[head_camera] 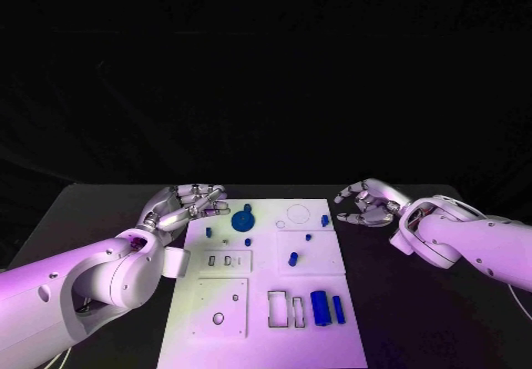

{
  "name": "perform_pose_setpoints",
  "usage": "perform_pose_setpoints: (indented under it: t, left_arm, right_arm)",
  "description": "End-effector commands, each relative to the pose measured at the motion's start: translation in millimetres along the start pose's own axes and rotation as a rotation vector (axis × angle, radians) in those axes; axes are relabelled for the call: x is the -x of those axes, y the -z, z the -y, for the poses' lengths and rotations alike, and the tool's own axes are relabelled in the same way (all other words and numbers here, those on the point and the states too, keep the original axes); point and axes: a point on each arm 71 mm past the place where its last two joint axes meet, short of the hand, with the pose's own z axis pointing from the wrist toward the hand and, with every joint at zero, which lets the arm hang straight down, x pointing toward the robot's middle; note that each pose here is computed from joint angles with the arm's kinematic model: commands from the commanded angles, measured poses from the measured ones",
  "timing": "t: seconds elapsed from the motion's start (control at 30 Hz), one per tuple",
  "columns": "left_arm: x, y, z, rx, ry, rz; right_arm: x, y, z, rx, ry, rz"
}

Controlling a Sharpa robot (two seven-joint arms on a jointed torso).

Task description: Assemble the parts on the task board

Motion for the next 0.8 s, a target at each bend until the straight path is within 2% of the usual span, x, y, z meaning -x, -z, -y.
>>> perform_pose_setpoints:
  t: [0.03, 0.43, 0.8]
  left_arm:
    - [-2.7, -0.4, 0.8, -0.007, 0.014, -0.021]
    - [-2.5, -0.1, 0.9, -0.006, 0.014, -0.022]
    - [-2.0, 0.2, 0.9, -0.005, 0.013, -0.021]
  right_arm:
    - [-7.1, -1.5, 0.4, 0.012, -0.003, -0.033]
    - [-28.3, -9.5, 1.2, 0.012, 0.021, -0.058]
    - [-35.8, -13.2, -0.8, 0.015, 0.026, -0.064]
